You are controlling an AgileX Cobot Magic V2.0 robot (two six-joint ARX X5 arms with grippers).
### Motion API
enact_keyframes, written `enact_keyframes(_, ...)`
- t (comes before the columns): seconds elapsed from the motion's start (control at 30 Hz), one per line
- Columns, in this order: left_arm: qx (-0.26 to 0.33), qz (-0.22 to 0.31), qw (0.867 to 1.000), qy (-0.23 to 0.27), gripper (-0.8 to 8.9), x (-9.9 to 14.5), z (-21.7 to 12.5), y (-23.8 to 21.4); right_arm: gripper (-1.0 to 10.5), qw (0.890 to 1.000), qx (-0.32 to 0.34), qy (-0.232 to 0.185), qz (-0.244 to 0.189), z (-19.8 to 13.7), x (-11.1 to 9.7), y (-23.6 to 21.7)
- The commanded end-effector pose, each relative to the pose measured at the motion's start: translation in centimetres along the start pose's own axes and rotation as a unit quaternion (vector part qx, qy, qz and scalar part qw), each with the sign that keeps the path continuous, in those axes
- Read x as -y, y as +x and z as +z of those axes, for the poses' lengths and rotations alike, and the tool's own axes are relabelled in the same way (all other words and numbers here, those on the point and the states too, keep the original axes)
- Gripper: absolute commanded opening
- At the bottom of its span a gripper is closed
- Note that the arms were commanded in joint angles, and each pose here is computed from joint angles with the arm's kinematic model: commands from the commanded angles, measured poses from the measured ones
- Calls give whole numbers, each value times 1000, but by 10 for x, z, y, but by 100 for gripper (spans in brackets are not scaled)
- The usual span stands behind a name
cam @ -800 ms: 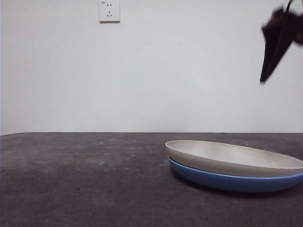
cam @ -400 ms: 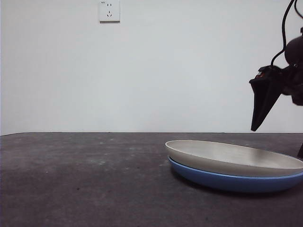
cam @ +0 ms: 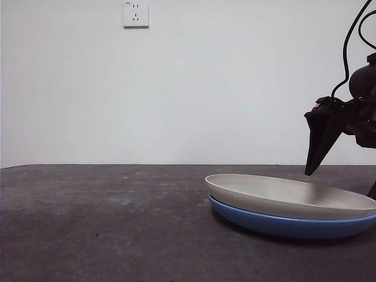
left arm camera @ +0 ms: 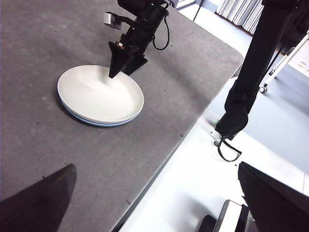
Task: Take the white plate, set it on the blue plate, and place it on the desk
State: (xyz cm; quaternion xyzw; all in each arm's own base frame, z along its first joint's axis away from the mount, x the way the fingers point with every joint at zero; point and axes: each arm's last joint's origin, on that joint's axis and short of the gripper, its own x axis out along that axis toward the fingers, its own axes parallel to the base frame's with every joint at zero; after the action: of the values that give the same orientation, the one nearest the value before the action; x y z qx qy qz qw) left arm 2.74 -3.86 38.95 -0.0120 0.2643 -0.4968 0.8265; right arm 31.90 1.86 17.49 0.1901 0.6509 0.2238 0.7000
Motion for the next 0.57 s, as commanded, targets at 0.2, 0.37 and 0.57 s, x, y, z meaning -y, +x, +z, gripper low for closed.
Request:
enact_keyframes(0.2, 9, -7, 1000, 4, 603, 2, 3, -2, 166, 1000, -8, 8, -20, 6, 5, 7)
enact_keyframes(0.37, 10, -7, 1000, 2, 603, 2, 3, -2, 23, 999, -14, 15, -49, 5, 7, 7)
enact_keyframes(0.57, 10, -6, 1000, 3, 603, 2, 3, -2, 6, 998, -9, 13, -68, 6, 7, 4)
